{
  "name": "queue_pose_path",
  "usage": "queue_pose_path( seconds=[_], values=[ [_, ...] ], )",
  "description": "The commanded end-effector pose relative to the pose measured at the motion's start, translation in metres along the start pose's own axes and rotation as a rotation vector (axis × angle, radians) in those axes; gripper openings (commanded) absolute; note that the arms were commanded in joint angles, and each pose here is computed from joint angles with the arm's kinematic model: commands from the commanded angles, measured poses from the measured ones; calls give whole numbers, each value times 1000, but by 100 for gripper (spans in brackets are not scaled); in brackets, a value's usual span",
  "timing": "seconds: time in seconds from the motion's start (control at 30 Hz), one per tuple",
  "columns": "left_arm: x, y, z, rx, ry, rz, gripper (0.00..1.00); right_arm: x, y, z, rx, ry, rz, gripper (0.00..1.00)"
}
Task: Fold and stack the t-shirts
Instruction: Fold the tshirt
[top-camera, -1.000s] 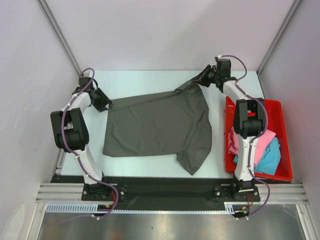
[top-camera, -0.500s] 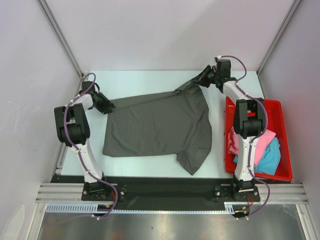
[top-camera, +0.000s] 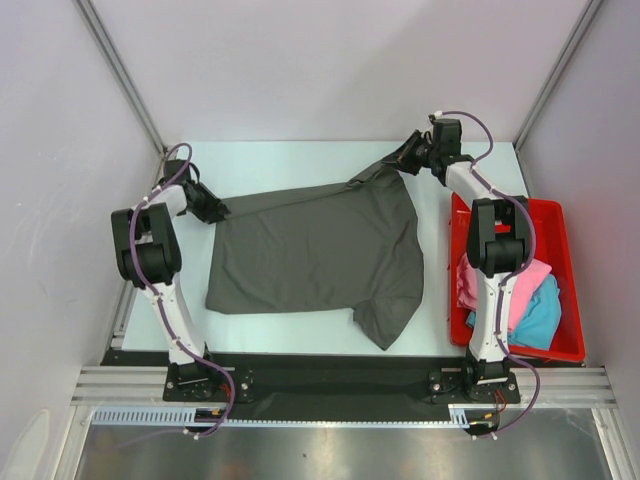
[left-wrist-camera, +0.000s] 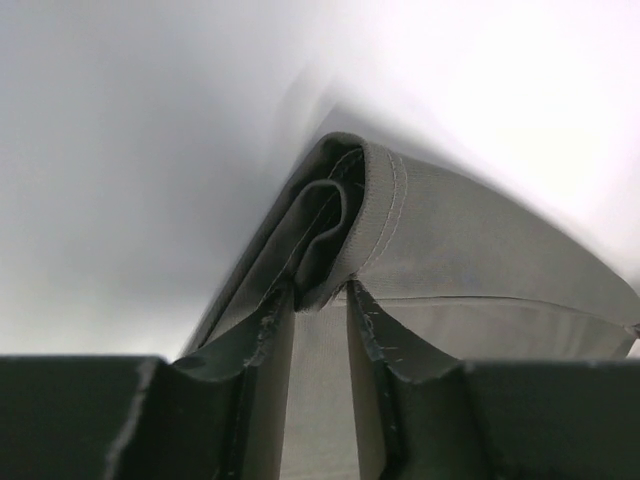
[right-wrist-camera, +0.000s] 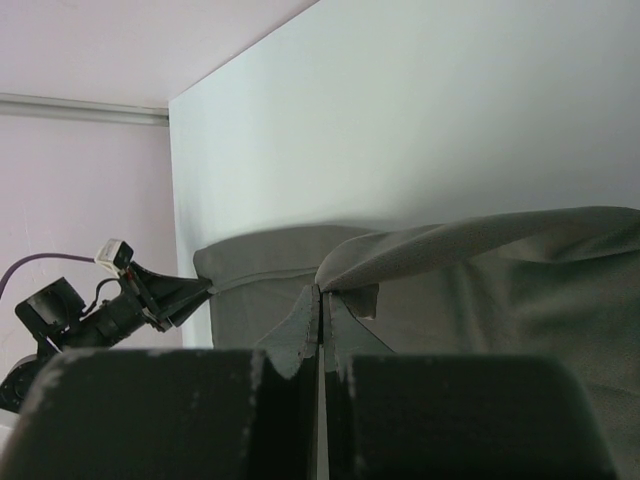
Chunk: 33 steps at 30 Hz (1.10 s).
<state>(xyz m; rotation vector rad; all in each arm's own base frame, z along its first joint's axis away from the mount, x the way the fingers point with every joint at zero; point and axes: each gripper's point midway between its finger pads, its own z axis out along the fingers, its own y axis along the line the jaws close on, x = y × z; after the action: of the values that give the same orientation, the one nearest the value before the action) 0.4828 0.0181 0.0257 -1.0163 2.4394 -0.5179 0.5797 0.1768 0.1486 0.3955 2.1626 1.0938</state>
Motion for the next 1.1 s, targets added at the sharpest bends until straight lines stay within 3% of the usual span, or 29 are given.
queue_pose_path(
  seconds=[0.0, 0.2, 0.37, 0.73, 1.07],
  values=[
    [-15, -11, 0, 17, -35, 14, 31, -15, 29, -12, -64, -42, -48, 0],
    [-17, -13, -3, 18, -34, 20, 21, -15, 29, -11, -62, -39, -47, 0],
    [-17, -15, -3, 21, -28, 19, 0, -18, 30, -11, -59, -44, -48, 0],
    [-65, -61, -37, 131, -117, 28, 0, -37, 40, -31, 25, -89, -1, 0],
    [-66, -53, -44, 156, -79, 26, 0, -5, 33, -56, 79, -25, 66, 0]
  ],
)
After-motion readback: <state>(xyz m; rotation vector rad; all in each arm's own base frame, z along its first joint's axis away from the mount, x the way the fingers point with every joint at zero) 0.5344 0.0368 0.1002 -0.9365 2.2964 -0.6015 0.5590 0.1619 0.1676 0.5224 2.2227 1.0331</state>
